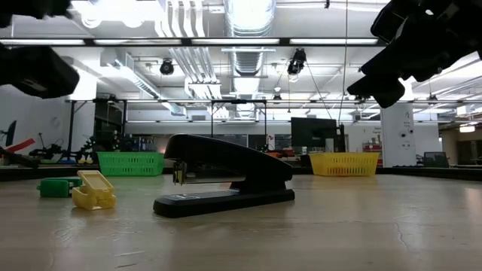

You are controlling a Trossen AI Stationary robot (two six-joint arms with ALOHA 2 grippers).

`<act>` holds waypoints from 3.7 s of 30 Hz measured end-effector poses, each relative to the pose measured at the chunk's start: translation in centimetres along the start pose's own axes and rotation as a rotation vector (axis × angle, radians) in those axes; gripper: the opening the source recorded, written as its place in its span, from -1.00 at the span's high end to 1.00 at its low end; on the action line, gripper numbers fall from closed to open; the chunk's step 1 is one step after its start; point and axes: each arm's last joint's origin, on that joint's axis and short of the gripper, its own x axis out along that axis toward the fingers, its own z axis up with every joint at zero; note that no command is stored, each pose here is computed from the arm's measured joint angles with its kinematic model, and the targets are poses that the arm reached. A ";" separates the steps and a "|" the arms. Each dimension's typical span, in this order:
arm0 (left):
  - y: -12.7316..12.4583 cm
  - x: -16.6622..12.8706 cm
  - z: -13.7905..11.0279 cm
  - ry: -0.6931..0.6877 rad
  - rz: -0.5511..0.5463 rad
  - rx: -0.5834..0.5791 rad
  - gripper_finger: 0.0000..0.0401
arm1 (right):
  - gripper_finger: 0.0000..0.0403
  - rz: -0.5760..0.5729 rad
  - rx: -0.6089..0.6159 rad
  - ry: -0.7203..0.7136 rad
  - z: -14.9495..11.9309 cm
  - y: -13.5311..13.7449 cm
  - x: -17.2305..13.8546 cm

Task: Pick and place Stapler, Stapler remover, tape
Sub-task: Put the red tape into the yellow bin

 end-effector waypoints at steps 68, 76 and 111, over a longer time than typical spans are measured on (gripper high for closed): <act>5.6 -4.6 10.4 -0.958 0.959 -0.227 0.78 | -0.09 0.471 -0.164 -0.101 -0.9 6.9 -2.3; 7.2 -5.9 11.8 -1.052 0.890 -0.250 0.69 | -0.09 0.465 -0.157 -0.114 -1.4 7.9 -3.0; 7.2 -6.4 12.3 -1.108 0.849 -0.248 0.74 | -0.09 0.402 -0.194 -0.140 -1.4 7.7 -3.0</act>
